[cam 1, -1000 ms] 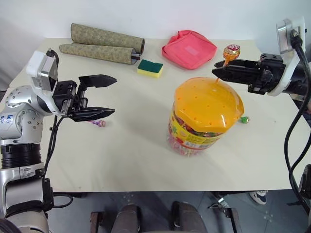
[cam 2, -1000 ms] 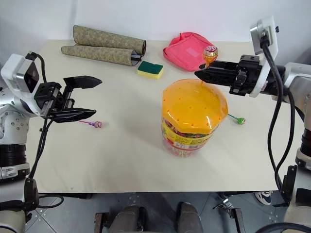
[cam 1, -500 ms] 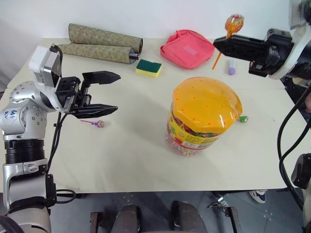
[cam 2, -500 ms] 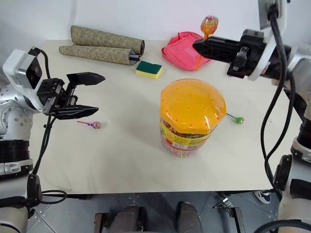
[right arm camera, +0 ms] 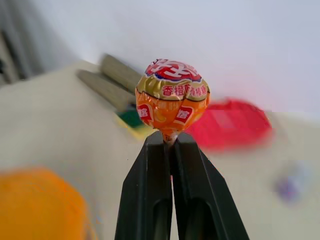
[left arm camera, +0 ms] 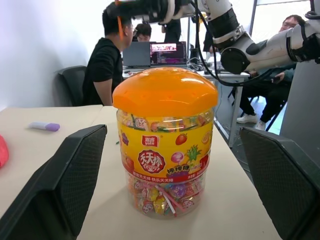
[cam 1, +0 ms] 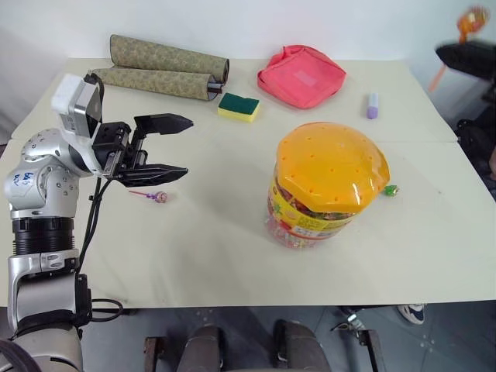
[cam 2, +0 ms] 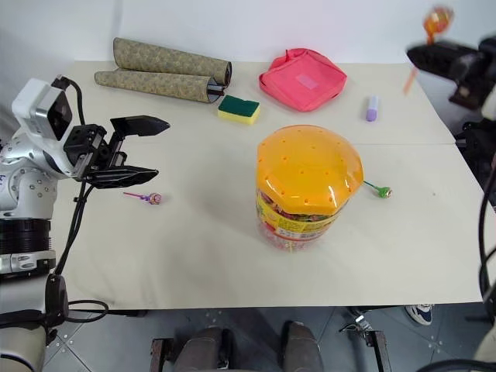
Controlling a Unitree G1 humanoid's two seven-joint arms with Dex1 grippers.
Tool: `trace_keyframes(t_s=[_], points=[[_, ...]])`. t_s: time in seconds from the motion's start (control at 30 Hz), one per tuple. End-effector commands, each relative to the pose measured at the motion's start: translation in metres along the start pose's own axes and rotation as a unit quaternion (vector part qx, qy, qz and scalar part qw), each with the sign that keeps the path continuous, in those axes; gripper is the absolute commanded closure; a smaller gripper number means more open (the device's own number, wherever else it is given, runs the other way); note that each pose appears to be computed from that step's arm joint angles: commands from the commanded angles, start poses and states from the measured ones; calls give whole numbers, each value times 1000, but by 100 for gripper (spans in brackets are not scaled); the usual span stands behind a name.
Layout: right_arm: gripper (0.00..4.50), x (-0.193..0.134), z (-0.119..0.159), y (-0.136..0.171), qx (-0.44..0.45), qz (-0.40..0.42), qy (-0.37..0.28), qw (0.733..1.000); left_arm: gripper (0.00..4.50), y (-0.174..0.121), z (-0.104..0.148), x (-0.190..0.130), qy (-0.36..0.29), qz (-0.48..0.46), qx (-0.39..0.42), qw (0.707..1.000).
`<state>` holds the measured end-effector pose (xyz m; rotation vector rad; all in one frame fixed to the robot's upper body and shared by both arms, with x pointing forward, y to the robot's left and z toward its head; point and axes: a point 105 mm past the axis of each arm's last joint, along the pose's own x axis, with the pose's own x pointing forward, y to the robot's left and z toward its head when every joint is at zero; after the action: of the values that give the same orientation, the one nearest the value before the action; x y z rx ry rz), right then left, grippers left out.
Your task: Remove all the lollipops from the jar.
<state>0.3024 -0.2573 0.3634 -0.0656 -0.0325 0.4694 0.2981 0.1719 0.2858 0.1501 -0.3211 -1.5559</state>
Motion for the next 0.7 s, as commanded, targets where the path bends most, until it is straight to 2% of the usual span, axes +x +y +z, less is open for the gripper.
trace_keyframes(t_s=[0.03,0.2,0.3,0.43,0.57,0.7], points=[[449,-34,-19,-26,17,-85,32,996,0,-2,9,-5,-5,-4,21,1000],[449,-59,-91,-52,60,-152,138,977,0,1,12,-5,-23,5,21,999],[449,-69,-133,-68,92,-196,197,956,0,2,14,-4,-29,3,21,999],[449,-70,-161,-76,113,-209,227,945,0,0,14,-1,-30,-2,19,999],[449,-63,-178,-86,133,-212,234,940,0,0,14,0,-27,-2,18,999],[449,-59,-211,-90,152,-211,271,927,0,-1,12,0,-24,1,15,1000]])
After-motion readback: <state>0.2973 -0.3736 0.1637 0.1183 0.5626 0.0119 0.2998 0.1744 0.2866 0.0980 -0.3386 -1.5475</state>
